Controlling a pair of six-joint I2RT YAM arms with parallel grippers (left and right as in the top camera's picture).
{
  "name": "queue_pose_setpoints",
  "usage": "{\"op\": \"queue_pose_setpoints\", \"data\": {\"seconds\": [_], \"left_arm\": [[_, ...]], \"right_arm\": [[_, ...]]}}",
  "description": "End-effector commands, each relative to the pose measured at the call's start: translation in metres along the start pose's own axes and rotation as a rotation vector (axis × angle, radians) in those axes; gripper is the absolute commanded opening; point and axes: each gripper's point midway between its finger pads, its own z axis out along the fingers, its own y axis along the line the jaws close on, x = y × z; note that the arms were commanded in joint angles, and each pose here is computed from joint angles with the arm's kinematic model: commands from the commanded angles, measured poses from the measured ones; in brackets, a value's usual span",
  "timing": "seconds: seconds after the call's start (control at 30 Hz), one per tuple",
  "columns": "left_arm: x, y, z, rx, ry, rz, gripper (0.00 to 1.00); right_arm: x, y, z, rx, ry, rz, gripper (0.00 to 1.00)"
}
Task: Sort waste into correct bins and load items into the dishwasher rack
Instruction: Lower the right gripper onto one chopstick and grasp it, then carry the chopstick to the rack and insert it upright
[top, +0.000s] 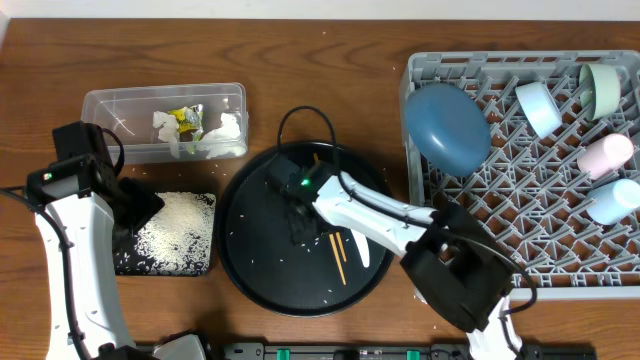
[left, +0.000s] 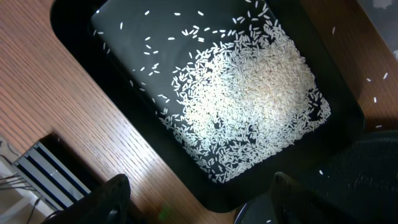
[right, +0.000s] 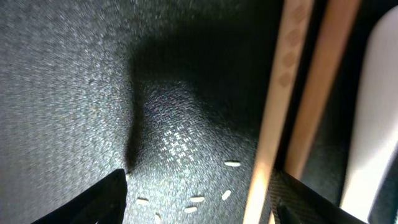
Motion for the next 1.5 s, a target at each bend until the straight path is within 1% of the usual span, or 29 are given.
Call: {"op": "queue_pose_setpoints", "data": {"seconds": [0.0, 0.07, 0.13, 0.2, 0.27, 0.33, 0.4, 0.47, 0.57, 0.73, 0.87, 0.97, 1.1, 1.33, 1.47], "left_arm": [[0.001, 0.002, 0.002, -0.007, 0.008, -0.01, 0.73], [0.001, 0.002, 0.002, -0.007, 0.008, -0.01, 0.73], [0.001, 0.002, 0.002, -0.007, 0.008, -0.01, 0.73], [0.001, 0.002, 0.002, -0.007, 0.008, -0.01, 0.73], [0.001, 0.002, 0.002, -0.007, 0.008, -0.01, 0.73], [0.001, 0.002, 0.002, -0.007, 0.008, -0.01, 0.73], [0.001, 0.002, 0.002, -0.007, 0.008, -0.01, 0.73], [0.001, 0.002, 0.002, -0.007, 0.008, -0.01, 0.73], [0.001, 0.002, 0.002, -0.007, 0.008, -0.01, 0.73], [0.001, 0.002, 0.002, -0.007, 0.008, -0.01, 0.73], [0.001, 0.002, 0.002, -0.007, 0.008, -0.01, 0.73], [0.001, 0.002, 0.002, -0.007, 0.008, -0.01, 0.73], [0.001, 0.002, 0.002, -0.007, 0.008, -0.01, 0.73], [0.001, 0.002, 0.002, -0.007, 0.008, -0.01, 0.73], [0.001, 0.002, 0.002, -0.007, 0.008, -0.01, 0.73]], "right_arm": [[0.006, 0.003, 0.012, 0.022, 0.019, -0.003, 0.69], [0.005, 0.003, 0.012, 0.019, 0.016, -0.004, 0.68], [0.004, 0.004, 0.012, 0.016, 0.012, -0.004, 0.63], [0.004, 0.004, 0.012, 0.016, 0.011, -0.003, 0.54], [0.003, 0.003, 0.012, 0.017, 0.009, -0.002, 0.41], [0.002, 0.002, 0.012, 0.022, 0.006, -0.003, 0.34], [0.001, -0.001, 0.012, 0.039, -0.006, -0.003, 0.29], [-0.001, -0.003, 0.012, 0.054, -0.017, -0.003, 0.28], [-0.002, -0.004, 0.012, 0.061, -0.023, -0.004, 0.2], [-0.002, -0.004, 0.012, 0.06, -0.023, -0.003, 0.11], [-0.002, -0.004, 0.012, 0.06, -0.023, -0.003, 0.07], [-0.003, -0.004, 0.011, 0.058, -0.025, -0.003, 0.01], [-0.01, -0.002, -0.003, 0.034, -0.054, 0.002, 0.01], [-0.038, -0.011, -0.071, -0.05, -0.196, -0.004, 0.01], [-0.046, -0.029, -0.114, -0.077, -0.271, -0.01, 0.01]]}}
